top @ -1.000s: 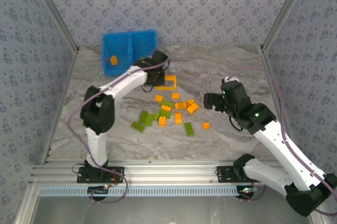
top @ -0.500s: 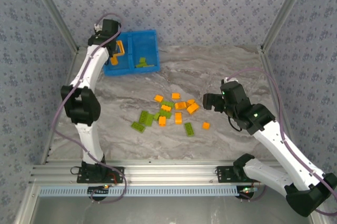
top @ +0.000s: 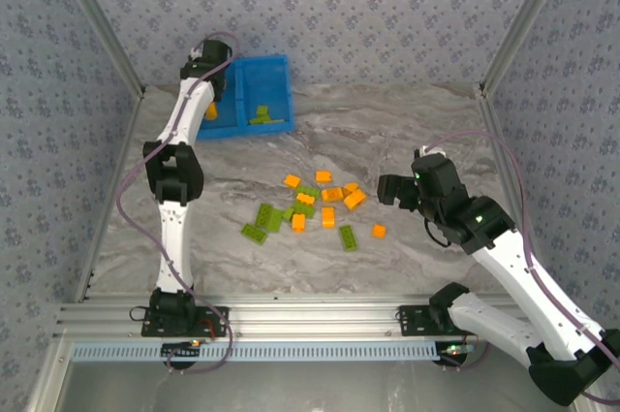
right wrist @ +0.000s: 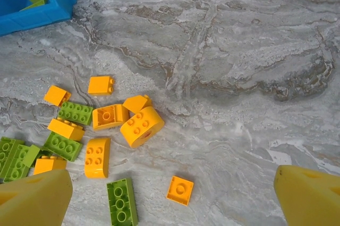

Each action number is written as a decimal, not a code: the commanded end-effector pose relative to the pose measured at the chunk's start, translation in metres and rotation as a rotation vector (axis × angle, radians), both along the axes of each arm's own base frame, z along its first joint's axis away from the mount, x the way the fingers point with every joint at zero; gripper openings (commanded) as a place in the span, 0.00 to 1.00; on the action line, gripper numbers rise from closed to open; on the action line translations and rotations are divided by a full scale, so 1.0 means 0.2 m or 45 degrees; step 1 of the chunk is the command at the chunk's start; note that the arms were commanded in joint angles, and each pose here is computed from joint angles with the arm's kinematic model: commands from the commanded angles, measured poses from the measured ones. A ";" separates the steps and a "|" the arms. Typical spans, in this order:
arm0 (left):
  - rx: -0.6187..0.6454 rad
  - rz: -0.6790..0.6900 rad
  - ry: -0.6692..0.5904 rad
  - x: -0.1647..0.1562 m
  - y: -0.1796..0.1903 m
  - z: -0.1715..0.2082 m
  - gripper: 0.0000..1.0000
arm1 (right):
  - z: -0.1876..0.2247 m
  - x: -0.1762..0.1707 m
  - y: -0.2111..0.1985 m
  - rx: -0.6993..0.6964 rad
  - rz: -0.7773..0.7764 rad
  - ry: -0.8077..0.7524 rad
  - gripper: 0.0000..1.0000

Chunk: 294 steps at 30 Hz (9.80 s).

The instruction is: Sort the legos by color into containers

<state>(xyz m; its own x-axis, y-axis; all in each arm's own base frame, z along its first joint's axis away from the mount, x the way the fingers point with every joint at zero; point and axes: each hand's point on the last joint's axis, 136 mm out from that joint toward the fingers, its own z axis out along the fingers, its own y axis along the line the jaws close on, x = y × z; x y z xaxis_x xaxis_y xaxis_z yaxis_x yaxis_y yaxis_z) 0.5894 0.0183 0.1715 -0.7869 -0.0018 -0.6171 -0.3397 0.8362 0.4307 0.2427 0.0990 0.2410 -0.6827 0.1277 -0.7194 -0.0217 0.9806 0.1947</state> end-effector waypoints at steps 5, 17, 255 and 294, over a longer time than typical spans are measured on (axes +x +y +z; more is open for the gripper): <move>-0.028 0.004 0.050 -0.05 0.00 -0.01 0.32 | 0.00 -0.03 -0.02 0.040 -0.046 0.031 1.00; -0.454 -0.078 -0.260 -0.22 -0.18 0.51 0.60 | -0.04 -0.01 0.01 0.071 -0.037 0.033 1.00; -0.909 -0.560 -0.354 -1.61 -0.42 0.39 0.93 | -0.34 0.94 1.56 0.038 0.418 0.174 0.19; -0.933 -0.531 -0.266 -1.61 -0.43 0.27 0.93 | -1.08 0.58 1.70 -0.557 1.210 0.496 0.93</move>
